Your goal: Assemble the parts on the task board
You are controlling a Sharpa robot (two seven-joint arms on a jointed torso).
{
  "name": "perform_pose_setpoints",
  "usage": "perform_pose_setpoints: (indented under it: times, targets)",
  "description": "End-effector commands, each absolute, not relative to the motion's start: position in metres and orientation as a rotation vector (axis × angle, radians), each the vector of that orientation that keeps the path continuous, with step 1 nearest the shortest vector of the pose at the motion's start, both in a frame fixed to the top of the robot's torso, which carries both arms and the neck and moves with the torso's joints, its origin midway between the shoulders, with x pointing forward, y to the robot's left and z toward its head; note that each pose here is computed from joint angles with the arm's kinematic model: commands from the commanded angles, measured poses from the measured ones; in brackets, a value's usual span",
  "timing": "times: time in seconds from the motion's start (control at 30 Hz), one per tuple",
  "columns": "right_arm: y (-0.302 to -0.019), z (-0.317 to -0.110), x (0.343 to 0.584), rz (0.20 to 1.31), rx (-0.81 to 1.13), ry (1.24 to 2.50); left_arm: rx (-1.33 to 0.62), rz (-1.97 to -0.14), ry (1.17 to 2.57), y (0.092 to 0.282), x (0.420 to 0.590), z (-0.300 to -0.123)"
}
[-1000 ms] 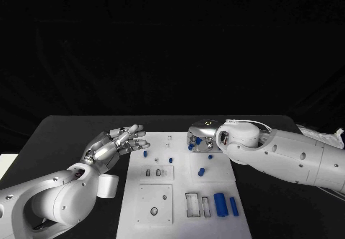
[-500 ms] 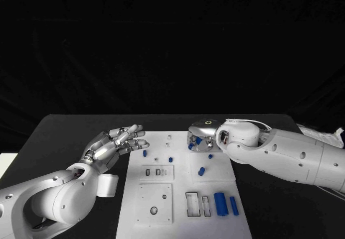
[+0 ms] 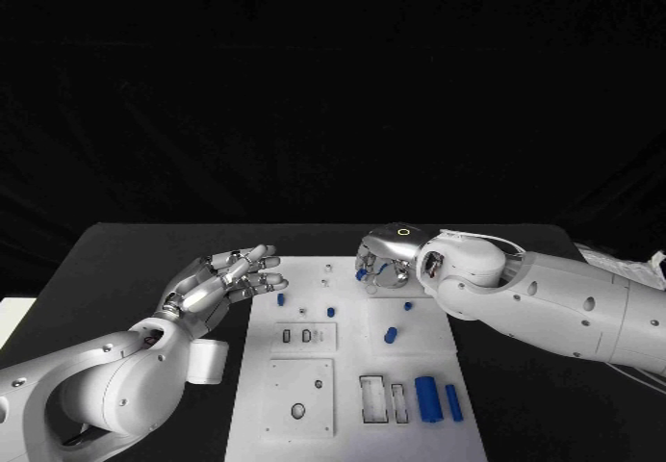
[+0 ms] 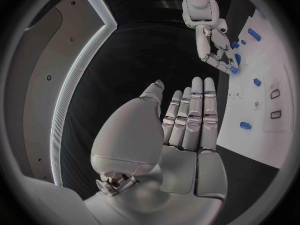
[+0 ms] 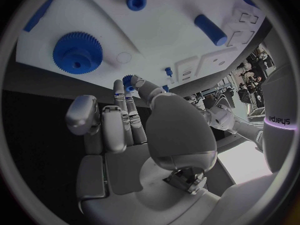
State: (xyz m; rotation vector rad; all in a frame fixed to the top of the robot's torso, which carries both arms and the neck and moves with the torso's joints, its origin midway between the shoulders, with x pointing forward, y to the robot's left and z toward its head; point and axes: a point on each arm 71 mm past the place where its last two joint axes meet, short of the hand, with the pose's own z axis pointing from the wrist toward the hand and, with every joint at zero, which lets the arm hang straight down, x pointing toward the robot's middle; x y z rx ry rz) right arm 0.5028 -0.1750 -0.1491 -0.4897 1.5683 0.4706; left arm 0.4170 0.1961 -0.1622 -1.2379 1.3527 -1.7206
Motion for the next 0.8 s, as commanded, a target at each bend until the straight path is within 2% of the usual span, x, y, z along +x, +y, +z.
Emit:
perform_pose_setpoints:
  times: [0.03, 0.43, 0.8]
  targets:
    - [-0.171, -0.141, 0.505, 0.462, -0.43, 1.491, -1.236, -1.732, 1.352, 0.195, 0.417, -0.161]
    - [-0.149, -0.136, 0.513, 0.478, -0.427, 1.439, -1.234, -1.743, 1.357, 0.192, 0.416, -0.16]
    - [-0.139, -0.143, 0.525, 0.461, -0.44, 1.474, -1.232, -1.748, 1.36, 0.191, 0.415, -0.159]
